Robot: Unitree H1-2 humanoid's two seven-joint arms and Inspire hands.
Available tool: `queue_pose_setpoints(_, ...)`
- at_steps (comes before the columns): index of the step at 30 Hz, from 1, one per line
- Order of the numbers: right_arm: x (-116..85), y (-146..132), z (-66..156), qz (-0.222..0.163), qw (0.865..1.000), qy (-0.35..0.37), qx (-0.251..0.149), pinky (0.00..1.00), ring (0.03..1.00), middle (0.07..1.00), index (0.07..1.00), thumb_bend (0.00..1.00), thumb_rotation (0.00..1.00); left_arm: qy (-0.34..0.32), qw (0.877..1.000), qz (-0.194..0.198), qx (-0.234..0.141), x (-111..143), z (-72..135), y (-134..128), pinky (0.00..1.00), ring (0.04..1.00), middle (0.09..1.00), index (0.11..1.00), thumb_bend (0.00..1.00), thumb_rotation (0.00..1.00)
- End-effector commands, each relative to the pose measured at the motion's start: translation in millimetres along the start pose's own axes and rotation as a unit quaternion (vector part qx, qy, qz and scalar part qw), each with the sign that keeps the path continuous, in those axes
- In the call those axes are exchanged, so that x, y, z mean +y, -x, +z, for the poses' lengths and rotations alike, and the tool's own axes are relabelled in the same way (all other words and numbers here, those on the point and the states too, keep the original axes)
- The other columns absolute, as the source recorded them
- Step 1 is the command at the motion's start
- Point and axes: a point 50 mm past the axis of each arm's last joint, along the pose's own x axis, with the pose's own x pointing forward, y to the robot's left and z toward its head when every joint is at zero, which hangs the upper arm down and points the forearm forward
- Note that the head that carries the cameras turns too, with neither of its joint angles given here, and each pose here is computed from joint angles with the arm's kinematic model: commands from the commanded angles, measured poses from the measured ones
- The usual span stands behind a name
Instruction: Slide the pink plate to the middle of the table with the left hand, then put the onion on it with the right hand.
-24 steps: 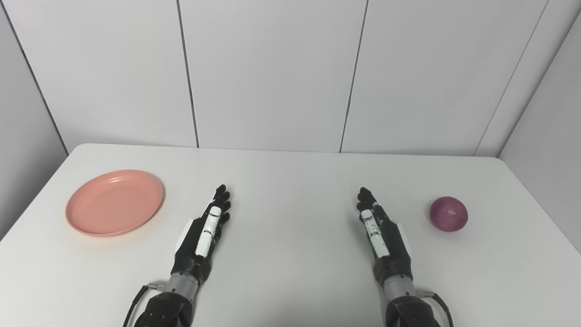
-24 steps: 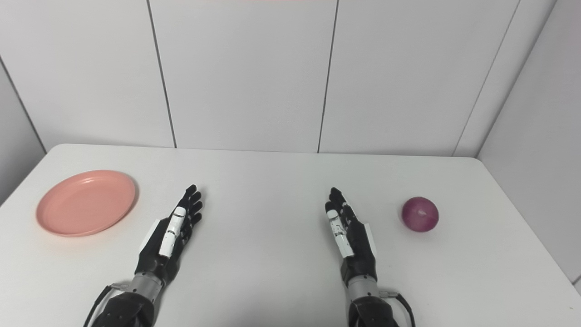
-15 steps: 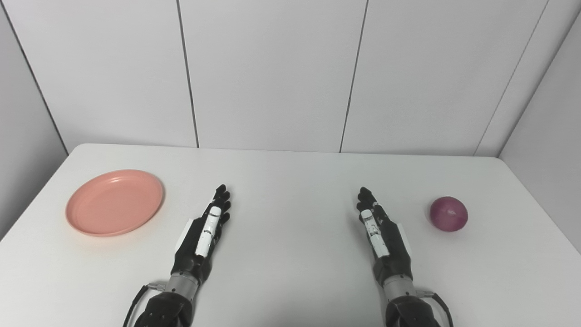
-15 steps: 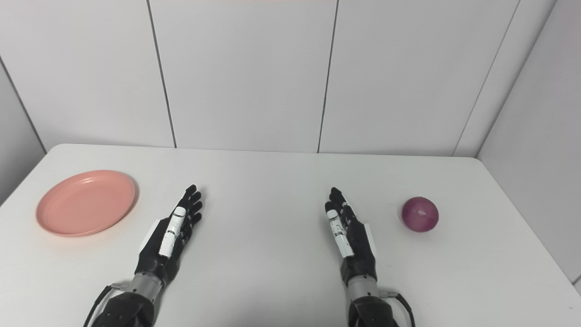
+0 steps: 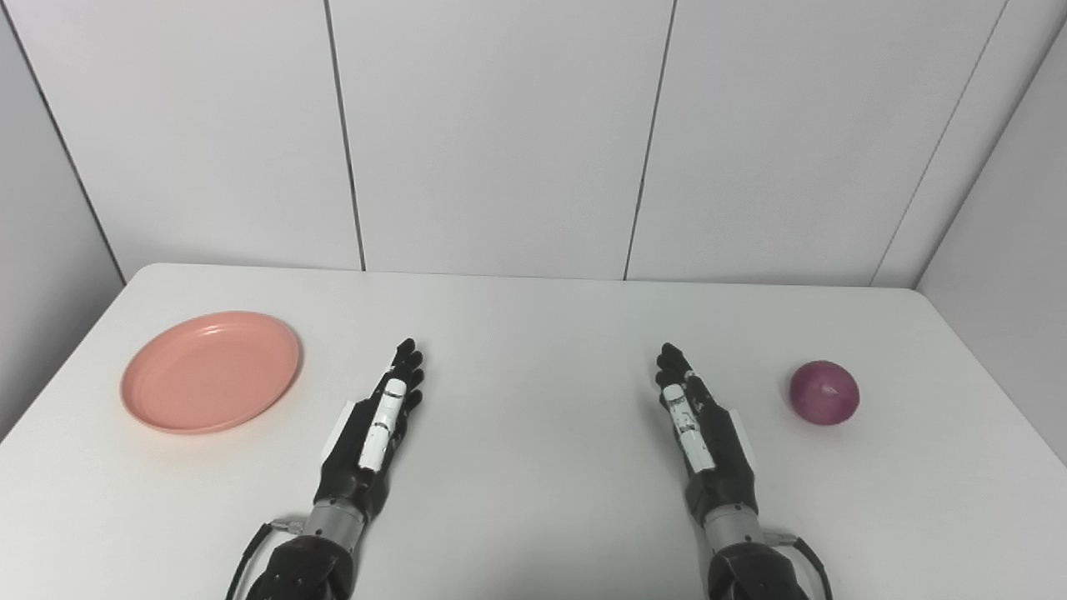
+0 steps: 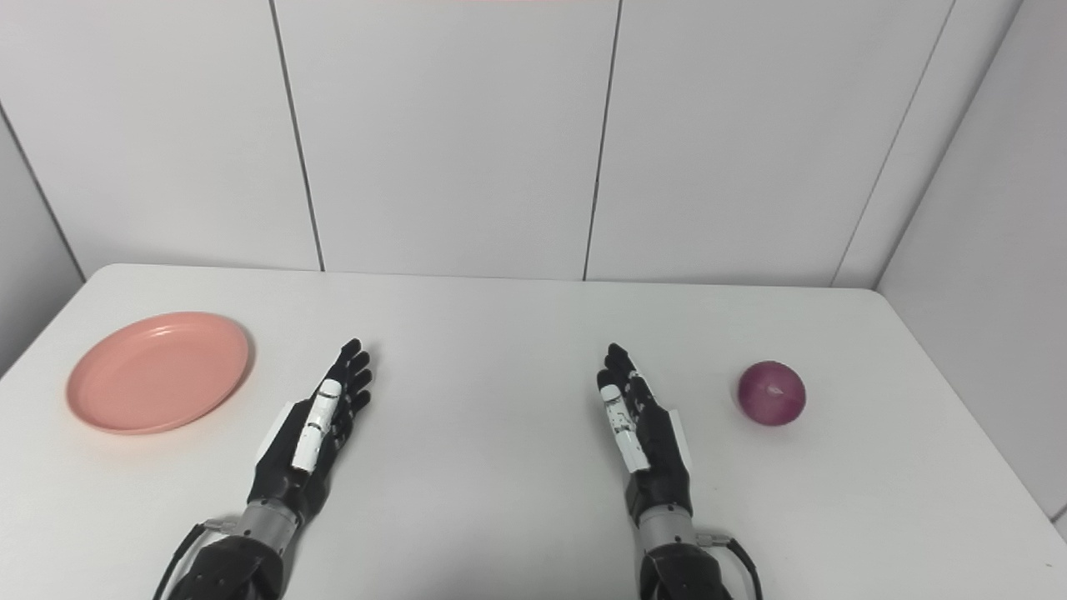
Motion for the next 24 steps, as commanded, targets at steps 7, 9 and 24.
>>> queue_pose_setpoints(7, 2, -8, 11, 0.002, 1.000, -0.002, -0.026, 0.96, 0.942, 0.925, 0.921, 0.53, 0.74, -0.003, 1.000, -0.006, -0.018, 1, 6, -5, 1.00, 1.000, 1.000, 1.000, 0.44, 1.00)
queue_pose_setpoints(9, 2, -8, 11, 0.003, 1.000, -0.003, -0.026, 0.96, 0.944, 0.926, 0.922, 0.53, 0.74, -0.003, 1.000, -0.006, -0.018, 1, 6, -5, 1.00, 1.000, 1.000, 1.000, 0.44, 1.00)
queue_pose_setpoints(24, -25, -4, 7, 0.039, 0.998, -0.021, -0.036, 1.00, 0.972, 0.968, 0.980, 0.48, 0.75, 0.001, 1.000, -0.009, -0.010, -21, -2, -7, 1.00, 1.000, 1.000, 1.000, 0.45, 1.00)
